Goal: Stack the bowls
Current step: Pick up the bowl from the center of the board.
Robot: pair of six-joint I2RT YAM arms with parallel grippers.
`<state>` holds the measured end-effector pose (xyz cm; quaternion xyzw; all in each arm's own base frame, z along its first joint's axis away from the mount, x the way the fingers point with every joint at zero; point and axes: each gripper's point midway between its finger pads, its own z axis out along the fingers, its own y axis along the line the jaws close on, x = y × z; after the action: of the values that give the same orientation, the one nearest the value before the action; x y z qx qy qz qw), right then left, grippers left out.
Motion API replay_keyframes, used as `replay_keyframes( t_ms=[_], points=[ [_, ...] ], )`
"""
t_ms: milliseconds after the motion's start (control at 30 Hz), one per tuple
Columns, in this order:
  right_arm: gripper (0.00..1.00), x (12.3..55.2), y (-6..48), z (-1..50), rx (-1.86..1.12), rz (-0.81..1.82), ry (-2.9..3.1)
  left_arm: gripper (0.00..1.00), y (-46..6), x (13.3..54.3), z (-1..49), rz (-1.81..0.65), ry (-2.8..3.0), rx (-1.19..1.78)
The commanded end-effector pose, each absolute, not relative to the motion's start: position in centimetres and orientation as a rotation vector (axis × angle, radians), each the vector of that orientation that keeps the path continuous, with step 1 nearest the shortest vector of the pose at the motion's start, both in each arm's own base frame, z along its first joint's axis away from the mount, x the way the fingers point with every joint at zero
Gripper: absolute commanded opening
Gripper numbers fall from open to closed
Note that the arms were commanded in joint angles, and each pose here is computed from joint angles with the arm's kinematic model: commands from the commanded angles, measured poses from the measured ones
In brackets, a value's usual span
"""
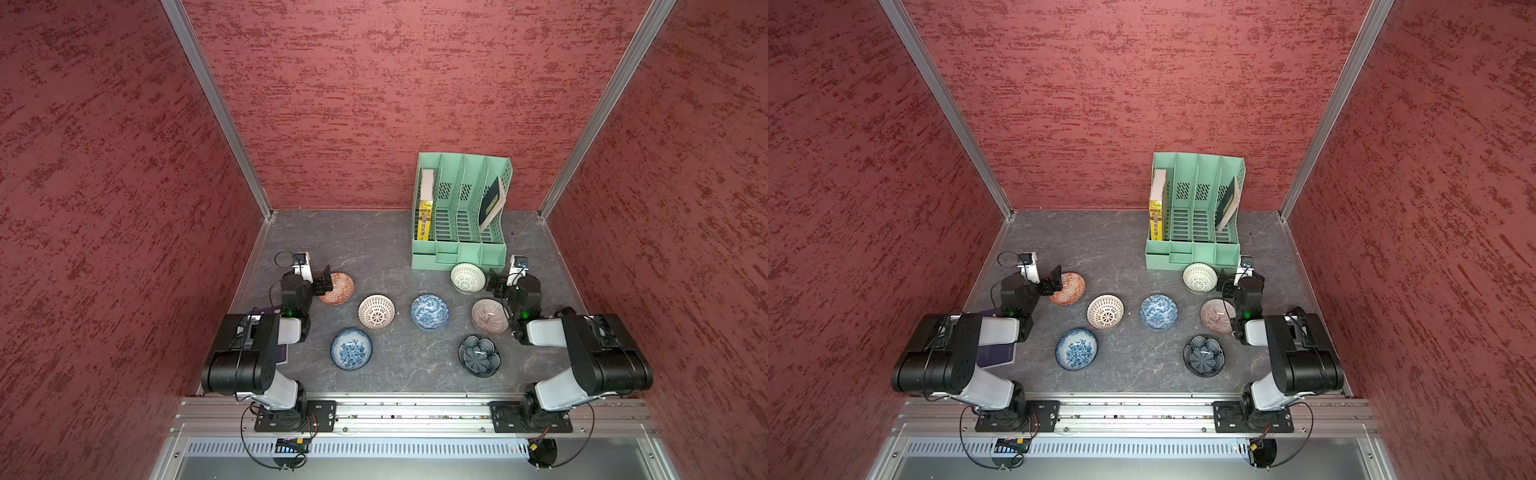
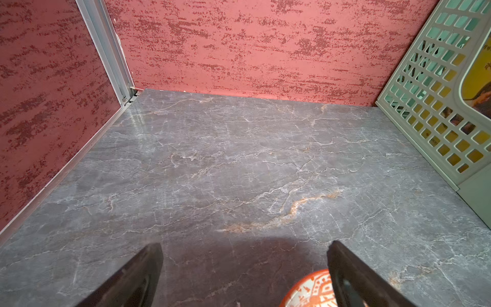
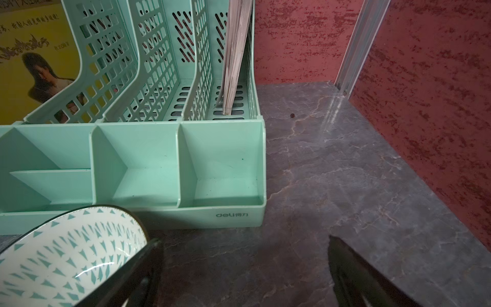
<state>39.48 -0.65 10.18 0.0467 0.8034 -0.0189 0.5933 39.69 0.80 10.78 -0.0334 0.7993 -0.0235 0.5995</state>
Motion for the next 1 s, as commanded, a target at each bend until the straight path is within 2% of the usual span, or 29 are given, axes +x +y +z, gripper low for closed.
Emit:
replay_keyframes(
  t_ms=[0,967],
  points=[
    [0.99,40.28,-0.71,11.74,0.11,-0.056,1.811,1.0,0.55,40.13,11.34,-0.072,1.835,-0.069],
    [0.98,40.3,-0.87,11.88,0.116,-0.064,1.807,1.0,0.6,40.14,11.37,-0.073,1.834,-0.069]
  ],
)
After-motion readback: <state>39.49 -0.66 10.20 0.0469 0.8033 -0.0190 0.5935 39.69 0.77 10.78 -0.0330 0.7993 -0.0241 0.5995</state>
